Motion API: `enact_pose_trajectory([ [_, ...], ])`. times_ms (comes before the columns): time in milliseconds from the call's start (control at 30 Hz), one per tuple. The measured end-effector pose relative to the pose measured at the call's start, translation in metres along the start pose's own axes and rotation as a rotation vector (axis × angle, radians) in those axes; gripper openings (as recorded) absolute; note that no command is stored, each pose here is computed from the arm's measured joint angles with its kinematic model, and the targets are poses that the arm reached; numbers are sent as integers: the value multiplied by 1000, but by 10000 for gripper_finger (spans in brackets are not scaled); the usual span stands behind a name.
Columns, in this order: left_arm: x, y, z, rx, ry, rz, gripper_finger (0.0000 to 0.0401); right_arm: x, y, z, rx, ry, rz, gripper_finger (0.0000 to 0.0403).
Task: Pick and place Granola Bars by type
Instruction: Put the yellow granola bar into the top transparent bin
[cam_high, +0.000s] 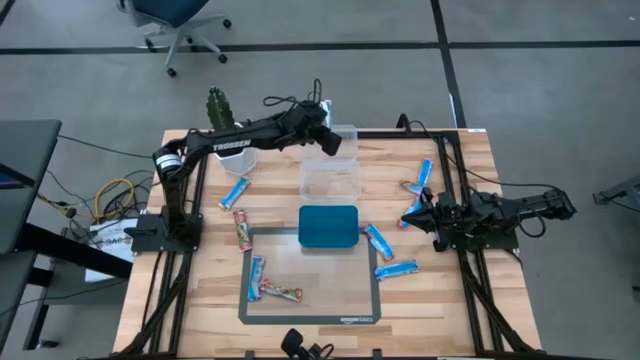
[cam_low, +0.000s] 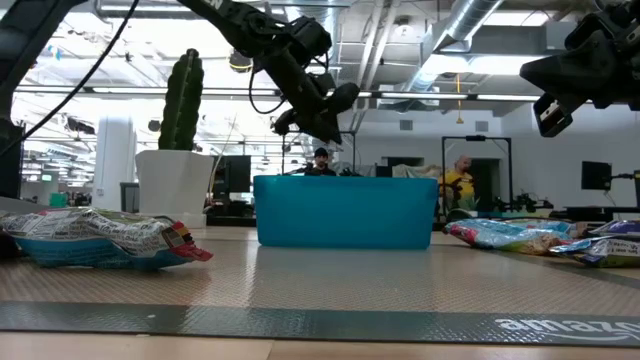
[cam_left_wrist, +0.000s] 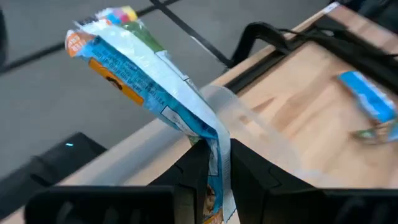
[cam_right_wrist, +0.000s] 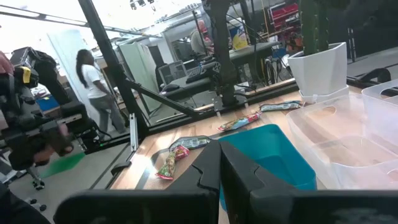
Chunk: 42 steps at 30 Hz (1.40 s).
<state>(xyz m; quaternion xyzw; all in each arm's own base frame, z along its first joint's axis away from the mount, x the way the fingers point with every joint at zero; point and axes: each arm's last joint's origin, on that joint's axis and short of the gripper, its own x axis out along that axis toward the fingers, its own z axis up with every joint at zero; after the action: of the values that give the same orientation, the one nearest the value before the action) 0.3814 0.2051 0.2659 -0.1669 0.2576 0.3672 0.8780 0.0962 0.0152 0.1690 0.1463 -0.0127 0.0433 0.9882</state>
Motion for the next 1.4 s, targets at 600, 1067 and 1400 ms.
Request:
enact_pose_trajectory([
  [600, -1, -2, -6, -49, 73, -42, 155, 0, 0, 0, 0, 0, 0, 0],
  [1067, -46, -20, -17, -187, 208, -33, 126, 0, 0, 0, 0, 1, 0, 0],
  [1400, -91, -10, -39, -222, 248, -31, 126, 0, 0, 0, 0, 1, 0, 0],
])
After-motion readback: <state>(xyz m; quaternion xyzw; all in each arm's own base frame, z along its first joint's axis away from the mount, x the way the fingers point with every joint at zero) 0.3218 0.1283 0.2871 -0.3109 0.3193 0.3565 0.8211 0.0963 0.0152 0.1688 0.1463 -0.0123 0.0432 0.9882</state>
